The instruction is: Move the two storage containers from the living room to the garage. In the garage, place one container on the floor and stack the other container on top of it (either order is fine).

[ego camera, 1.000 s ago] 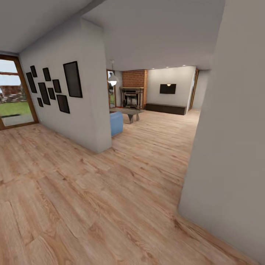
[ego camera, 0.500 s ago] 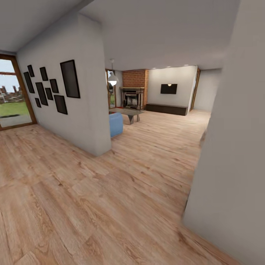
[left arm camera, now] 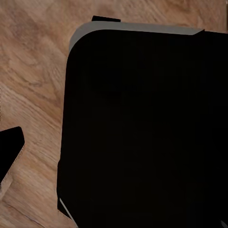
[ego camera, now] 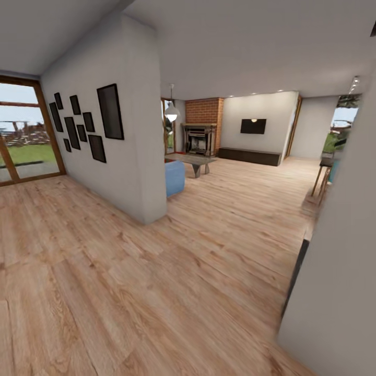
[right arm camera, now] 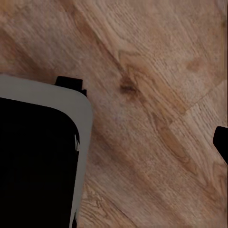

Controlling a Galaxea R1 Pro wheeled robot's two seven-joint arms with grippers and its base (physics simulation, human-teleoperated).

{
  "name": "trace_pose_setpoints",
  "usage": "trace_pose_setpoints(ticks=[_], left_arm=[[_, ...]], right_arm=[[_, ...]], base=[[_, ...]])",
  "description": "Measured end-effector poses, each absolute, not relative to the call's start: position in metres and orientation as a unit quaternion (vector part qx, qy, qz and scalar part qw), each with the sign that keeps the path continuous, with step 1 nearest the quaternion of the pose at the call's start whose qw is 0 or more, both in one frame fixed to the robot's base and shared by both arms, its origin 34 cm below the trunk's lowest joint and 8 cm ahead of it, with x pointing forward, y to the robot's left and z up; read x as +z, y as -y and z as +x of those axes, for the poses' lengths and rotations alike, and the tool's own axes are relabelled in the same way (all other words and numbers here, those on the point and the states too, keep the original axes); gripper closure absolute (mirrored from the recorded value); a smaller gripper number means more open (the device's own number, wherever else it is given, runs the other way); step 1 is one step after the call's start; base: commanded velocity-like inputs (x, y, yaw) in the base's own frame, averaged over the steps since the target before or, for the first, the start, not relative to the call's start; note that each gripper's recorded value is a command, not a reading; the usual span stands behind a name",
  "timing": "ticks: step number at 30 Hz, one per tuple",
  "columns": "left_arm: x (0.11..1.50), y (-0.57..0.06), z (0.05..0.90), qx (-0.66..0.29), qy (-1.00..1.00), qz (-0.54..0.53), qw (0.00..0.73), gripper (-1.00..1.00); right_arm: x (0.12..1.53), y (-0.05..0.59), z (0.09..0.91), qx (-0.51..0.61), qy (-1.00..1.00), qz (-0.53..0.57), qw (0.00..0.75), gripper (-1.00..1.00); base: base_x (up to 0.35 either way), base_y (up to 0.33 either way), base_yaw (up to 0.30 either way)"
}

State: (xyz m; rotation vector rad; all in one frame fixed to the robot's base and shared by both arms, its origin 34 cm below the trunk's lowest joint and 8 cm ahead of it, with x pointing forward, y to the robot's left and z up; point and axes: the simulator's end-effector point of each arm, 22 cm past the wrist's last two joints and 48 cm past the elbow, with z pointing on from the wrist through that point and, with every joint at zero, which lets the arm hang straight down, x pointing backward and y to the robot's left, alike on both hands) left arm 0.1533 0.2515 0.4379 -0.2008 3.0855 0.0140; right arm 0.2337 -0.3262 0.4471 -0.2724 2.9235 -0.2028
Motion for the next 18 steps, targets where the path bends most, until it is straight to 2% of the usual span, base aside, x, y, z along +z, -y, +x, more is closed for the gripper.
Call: trace_pose_setpoints(ticks=[18], left_arm=[[0.4379, -0.2515, 0.1533, 0.005, -0.998, -0.065, 0.025, -1.0]], right_arm=[[0.4471, 0.3264, 0.2337, -0.069, -0.989, -0.089, 0.099, -1.0]], base=[[0.322, 0.0, 0.001]])
